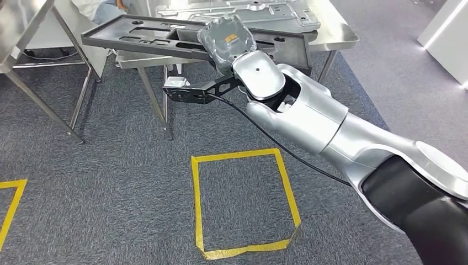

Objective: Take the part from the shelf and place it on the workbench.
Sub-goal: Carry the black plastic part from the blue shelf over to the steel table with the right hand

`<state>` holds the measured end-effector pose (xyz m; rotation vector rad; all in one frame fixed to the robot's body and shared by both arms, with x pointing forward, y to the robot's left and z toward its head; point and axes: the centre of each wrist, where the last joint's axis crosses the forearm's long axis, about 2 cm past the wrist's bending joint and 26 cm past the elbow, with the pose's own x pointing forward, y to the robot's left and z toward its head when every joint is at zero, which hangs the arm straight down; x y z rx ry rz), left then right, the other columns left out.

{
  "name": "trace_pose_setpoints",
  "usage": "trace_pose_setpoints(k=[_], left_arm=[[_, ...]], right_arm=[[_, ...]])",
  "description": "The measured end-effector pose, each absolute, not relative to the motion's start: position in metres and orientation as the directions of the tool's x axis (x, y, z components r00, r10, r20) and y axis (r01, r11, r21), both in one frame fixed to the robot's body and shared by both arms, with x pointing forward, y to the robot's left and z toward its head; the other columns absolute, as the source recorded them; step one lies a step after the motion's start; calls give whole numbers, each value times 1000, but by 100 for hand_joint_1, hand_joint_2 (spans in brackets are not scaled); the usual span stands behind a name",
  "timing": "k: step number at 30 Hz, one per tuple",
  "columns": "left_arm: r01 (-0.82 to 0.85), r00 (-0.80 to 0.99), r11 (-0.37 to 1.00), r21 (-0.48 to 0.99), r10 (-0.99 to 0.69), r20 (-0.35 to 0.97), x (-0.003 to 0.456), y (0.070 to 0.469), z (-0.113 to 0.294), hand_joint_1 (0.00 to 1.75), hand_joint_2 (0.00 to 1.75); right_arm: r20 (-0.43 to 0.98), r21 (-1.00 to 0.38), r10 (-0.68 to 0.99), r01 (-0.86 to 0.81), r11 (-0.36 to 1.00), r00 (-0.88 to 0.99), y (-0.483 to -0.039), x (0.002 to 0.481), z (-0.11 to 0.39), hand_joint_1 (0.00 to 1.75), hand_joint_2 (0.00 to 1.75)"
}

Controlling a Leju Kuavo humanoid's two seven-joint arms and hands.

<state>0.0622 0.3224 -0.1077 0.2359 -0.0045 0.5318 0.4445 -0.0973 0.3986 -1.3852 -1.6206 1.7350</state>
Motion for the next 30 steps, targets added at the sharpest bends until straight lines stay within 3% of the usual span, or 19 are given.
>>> trace_pose_setpoints(k=[30], left_arm=[[-502,863,840,206,502,59,62,323,-108,0,175]], right_arm=[[-391,-912,798,313,-266,-459,-78,444,383,175,175]])
